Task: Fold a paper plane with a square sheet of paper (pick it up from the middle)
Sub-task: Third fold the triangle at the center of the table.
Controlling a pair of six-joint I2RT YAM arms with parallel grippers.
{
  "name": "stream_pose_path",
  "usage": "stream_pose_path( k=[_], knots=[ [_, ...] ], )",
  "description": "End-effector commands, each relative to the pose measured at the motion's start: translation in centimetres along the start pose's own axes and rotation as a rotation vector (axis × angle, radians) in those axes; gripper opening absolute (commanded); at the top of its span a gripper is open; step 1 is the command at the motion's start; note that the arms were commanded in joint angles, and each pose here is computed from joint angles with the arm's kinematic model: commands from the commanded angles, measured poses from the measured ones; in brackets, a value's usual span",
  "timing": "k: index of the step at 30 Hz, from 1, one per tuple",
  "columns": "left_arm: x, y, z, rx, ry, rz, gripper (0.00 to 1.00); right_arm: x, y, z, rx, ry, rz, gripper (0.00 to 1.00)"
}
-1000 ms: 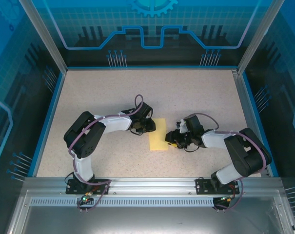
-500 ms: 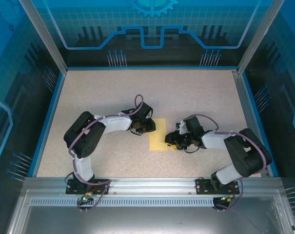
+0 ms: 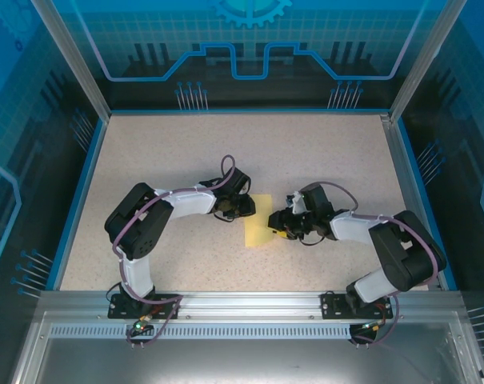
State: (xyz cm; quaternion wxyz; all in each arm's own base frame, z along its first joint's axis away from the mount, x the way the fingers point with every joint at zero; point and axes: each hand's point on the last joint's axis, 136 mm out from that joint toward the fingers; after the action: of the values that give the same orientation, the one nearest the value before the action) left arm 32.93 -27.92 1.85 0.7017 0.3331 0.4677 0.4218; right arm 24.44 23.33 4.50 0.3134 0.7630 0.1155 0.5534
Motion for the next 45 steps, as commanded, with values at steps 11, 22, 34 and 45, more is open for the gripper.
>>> stream_pose_path(
  k=[11, 22, 34, 45],
  knots=[
    [0.2, 0.0, -0.3, 0.023, -0.004, 0.004, 0.27, 0.7, -1.7, 1.5, 0.023, -0.004, -0.006, 0.39],
    [-1.2, 2.0, -0.5, -0.03, -0.13, -0.08, 0.34, 0.8, -2.3, 4.0, 0.042, 0.018, -0.033, 0.27],
    [-6.3, 5.0, -6.0, -0.037, -0.572, -0.011, 0.57, 0.7, -2.4, 4.4, 0.049, -0.008, -0.028, 0.19],
    [-8.4, 3.4, -9.8, -0.007, -0.855, 0.175, 0.66, 1.0, -2.1, 4.7, 0.049, -0.03, -0.021, 0.2]
  ],
)
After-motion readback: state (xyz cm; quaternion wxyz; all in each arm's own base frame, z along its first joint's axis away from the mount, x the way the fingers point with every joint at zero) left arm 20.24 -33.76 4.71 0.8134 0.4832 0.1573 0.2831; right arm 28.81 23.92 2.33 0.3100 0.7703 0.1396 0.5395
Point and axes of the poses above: each hand's point on the last joint's axis, 136 mm out from that joint toward the fingers, its own y axis back along the fingers, its own x axis along the line the jaws close on, z = x × y, and after that the axes turned 15 degrees about -y, right-handed
